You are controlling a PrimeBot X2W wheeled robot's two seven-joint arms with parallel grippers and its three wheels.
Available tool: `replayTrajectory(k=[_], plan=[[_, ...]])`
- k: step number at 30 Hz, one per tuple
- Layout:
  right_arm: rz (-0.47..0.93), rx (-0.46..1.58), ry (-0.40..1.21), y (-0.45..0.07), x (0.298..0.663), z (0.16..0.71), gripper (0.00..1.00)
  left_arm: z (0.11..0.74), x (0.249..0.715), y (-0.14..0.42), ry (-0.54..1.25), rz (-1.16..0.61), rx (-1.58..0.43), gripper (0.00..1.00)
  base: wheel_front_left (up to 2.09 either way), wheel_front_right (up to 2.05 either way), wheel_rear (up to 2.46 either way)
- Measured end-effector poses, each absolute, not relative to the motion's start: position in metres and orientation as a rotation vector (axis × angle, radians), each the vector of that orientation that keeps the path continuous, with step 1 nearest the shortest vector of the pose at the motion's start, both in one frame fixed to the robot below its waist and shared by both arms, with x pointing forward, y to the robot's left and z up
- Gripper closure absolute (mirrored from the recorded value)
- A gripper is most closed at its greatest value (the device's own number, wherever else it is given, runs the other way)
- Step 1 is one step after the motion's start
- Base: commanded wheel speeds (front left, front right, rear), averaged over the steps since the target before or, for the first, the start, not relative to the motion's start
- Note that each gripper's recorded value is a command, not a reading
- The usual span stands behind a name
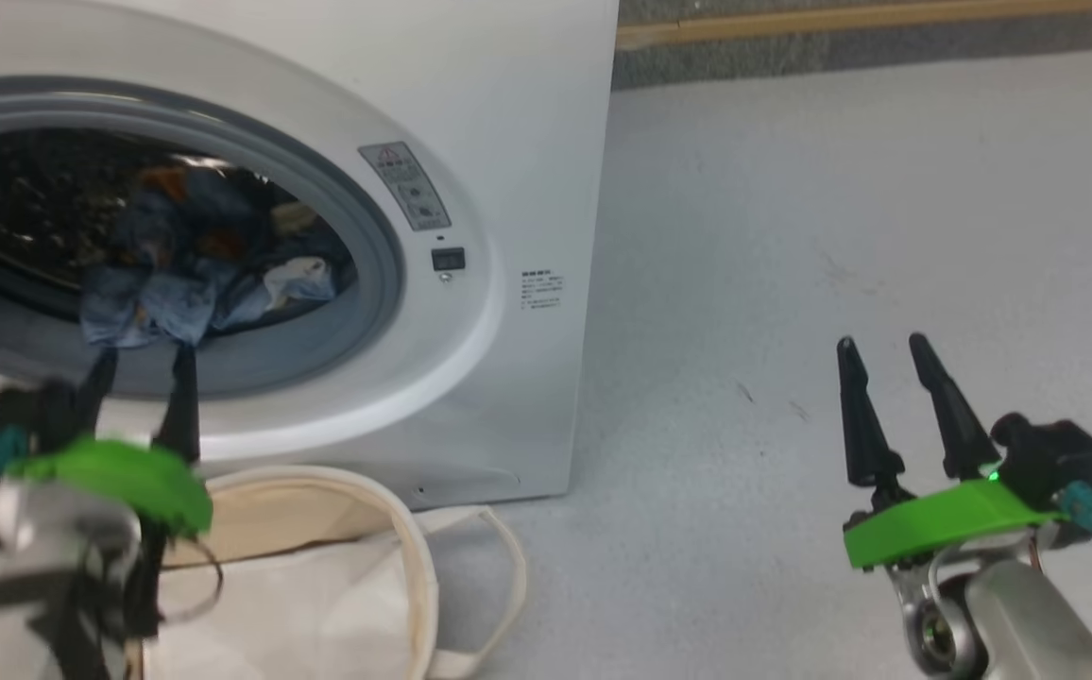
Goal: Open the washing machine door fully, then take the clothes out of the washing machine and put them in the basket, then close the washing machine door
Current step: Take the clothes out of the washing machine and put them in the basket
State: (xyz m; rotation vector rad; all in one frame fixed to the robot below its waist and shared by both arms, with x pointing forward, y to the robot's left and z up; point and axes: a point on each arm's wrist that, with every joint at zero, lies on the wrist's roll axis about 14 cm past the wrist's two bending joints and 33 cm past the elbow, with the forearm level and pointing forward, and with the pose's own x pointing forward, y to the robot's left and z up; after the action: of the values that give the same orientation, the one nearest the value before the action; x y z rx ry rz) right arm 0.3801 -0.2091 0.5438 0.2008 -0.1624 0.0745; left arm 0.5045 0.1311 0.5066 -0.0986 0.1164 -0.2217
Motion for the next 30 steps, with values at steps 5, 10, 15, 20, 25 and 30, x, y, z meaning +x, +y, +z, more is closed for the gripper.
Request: replayTrajectory(k=[5,10,15,20,25,30], plan=[[0.059,0.196,-0.151,-0.215,0.389,0.539,0.0,0.507,0.541,0.119,0.166,-0.222,-0.027,0.0,0.0,0.0,0.0],[0.035,0.185,-0.121,-0.224,0.401,0.529,0.0,0.493,0.585,0.117,0.259,-0.17,0.059,0.0,0.0,0.0,0.0],[0.002,0.171,-0.087,-0.235,0.407,0.516,0.0,0.47,0.616,0.11,0.336,-0.154,0.13,0.0,0.0,0.0,0.0],[-0.03,0.158,-0.059,-0.246,0.412,0.505,0.0,0.447,0.636,0.1,0.407,-0.158,0.139,0.0,0.0,0.0,0.0],[-0.036,0.151,-0.041,-0.248,0.421,0.497,0.0,0.427,0.65,0.094,0.468,-0.16,0.153,0.0,0.0,0.0,0.0],[-0.032,0.15,-0.02,-0.247,0.43,0.487,0.0,0.406,0.653,0.075,0.528,-0.223,0.142,0.0,0.0,0.0,0.0]])
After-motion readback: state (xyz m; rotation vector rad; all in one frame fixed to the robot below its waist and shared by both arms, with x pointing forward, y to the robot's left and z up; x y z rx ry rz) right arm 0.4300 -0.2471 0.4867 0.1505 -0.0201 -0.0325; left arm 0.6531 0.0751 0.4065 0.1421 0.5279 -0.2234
